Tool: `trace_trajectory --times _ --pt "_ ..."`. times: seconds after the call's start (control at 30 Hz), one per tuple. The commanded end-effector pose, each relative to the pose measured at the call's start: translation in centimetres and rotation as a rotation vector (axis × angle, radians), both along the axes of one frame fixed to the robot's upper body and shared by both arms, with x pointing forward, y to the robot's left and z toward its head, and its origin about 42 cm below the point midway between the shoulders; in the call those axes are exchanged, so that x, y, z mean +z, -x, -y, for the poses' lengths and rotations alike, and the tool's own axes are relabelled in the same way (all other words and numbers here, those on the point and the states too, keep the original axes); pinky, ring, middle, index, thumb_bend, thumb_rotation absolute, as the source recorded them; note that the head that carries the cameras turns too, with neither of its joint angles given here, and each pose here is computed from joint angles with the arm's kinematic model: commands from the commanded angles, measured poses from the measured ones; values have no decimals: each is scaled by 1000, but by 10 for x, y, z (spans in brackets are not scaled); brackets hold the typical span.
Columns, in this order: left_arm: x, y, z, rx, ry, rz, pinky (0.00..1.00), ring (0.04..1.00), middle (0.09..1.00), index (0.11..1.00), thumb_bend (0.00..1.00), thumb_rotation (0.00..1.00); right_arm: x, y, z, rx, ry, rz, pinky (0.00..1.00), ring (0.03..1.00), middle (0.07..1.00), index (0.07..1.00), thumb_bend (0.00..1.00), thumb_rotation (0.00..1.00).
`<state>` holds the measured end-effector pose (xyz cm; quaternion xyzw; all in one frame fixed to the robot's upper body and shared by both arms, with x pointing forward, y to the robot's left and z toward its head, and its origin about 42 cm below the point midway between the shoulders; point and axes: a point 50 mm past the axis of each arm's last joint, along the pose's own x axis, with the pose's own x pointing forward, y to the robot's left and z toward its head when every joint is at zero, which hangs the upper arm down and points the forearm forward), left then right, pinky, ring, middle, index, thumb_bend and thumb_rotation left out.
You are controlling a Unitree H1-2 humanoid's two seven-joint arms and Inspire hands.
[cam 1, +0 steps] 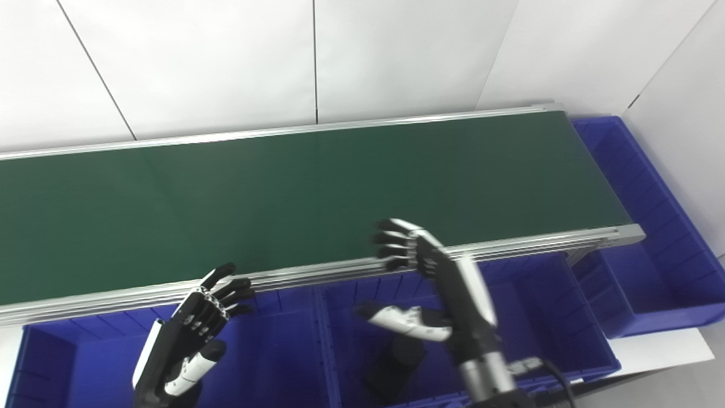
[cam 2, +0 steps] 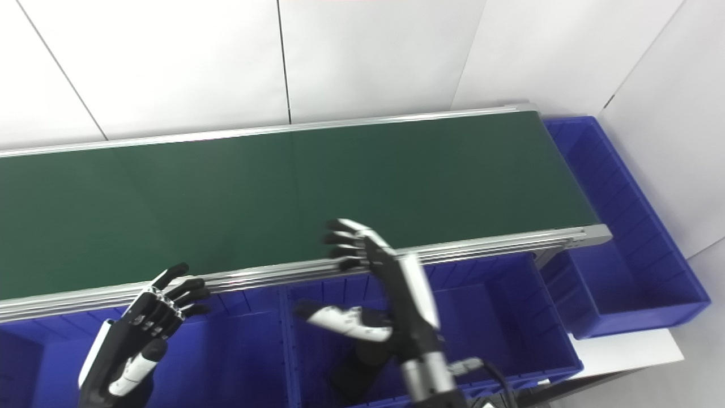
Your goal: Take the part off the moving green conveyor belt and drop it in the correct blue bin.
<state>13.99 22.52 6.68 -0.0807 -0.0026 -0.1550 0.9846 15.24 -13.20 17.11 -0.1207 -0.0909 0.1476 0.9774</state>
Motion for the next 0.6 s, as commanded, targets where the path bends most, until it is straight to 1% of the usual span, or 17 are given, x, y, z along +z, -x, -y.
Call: trace_trajectory --times 0.0,0.13,0.27,0.37,0.47,0.57 --pt "14 -2 7 -1 4 82 701 753 778 862 855 538 4 -4 -13 51 -5 27 591 670 732 789 698 403" --pt "16 -1 14 -4 0 86 704 754 784 864 842 532 -12 -13 -19 105 4 2 596 686 747 799 700 432" --pt "15 2 19 4 -8 89 698 762 791 861 829 521 -28 -19 -15 129 -19 -41 641 735 786 816 719 506" --pt "14 3 21 11 -21 97 702 774 798 859 829 514 -42 -21 -7 140 -38 -82 681 767 808 828 736 537" --pt "14 4 23 18 -34 104 730 806 827 860 839 525 -55 -22 2 150 -46 -115 742 819 848 864 777 600" --pt "14 4 25 22 -43 107 755 834 852 864 831 514 -64 -21 16 155 -25 -137 784 858 882 893 817 641"
